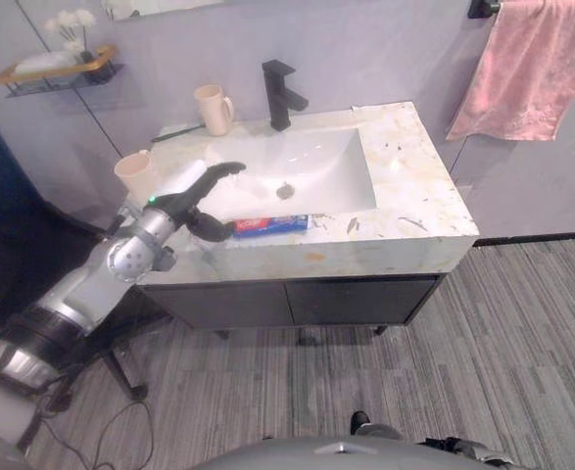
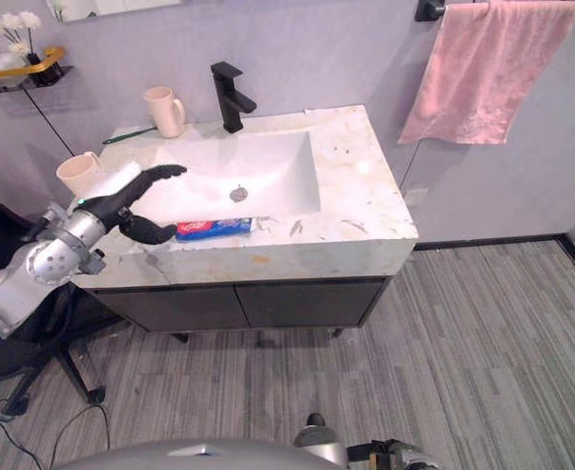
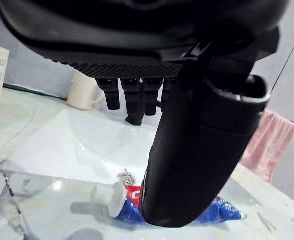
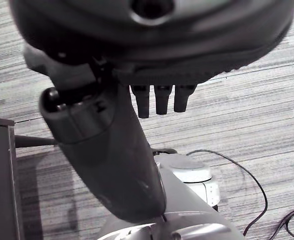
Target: Organize the bathroom.
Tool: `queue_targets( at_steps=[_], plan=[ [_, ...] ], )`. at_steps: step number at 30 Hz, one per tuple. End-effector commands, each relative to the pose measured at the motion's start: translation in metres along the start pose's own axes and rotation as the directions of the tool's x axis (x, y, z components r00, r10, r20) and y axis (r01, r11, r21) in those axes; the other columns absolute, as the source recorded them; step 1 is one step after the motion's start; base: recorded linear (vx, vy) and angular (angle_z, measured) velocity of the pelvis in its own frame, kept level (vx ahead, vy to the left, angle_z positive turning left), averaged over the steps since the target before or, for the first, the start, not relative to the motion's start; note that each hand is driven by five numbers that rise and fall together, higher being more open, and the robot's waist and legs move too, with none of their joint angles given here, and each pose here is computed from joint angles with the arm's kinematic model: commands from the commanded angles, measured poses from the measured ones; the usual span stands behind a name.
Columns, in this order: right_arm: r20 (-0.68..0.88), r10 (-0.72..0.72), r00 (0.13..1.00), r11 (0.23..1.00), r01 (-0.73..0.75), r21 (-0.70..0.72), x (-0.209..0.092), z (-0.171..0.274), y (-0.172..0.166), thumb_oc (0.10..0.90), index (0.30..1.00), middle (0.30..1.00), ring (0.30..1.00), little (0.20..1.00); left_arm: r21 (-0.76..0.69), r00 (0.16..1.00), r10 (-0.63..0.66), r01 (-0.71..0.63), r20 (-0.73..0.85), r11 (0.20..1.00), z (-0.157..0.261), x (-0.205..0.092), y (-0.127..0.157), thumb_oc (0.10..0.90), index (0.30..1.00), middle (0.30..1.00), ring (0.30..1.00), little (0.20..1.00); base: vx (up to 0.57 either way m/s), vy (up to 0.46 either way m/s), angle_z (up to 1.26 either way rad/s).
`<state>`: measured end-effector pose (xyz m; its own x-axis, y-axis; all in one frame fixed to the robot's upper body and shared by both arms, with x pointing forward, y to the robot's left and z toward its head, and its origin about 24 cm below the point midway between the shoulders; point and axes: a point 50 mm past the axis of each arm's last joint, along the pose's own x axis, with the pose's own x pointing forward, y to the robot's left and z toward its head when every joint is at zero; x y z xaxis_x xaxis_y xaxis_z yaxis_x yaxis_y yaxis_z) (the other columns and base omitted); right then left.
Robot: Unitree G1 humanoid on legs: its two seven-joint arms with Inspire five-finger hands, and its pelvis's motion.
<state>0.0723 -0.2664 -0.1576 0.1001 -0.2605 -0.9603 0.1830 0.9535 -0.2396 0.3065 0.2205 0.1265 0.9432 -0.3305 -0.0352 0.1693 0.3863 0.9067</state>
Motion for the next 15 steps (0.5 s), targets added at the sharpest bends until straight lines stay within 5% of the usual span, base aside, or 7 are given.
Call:
queue_targets(
  at_steps=[1, 15],
  plan=[
    [-0.014, -0.001, 1.000, 1.000, 0.001, 0.015, -0.001, 0.008, -0.001, 0.800, 0.900, 0.900, 0.900, 0.900, 0.096, 0.969, 0.242, -0.247, 0.053, 0.964, 0.011, 0.011, 0.070, 0.800, 0.900, 0.900, 0.900, 0.900, 0.00, 0.000, 0.00],
    [-0.013, 0.016, 1.000, 1.000, -0.015, 0.016, 0.000, 0.007, 0.005, 0.800, 0.900, 0.900, 0.900, 0.900, 0.107, 0.971, 0.240, -0.238, -0.004, 0.965, -0.005, 0.012, 0.033, 0.800, 0.900, 0.900, 0.900, 0.900, 0.00, 0.000, 0.00]
  ],
)
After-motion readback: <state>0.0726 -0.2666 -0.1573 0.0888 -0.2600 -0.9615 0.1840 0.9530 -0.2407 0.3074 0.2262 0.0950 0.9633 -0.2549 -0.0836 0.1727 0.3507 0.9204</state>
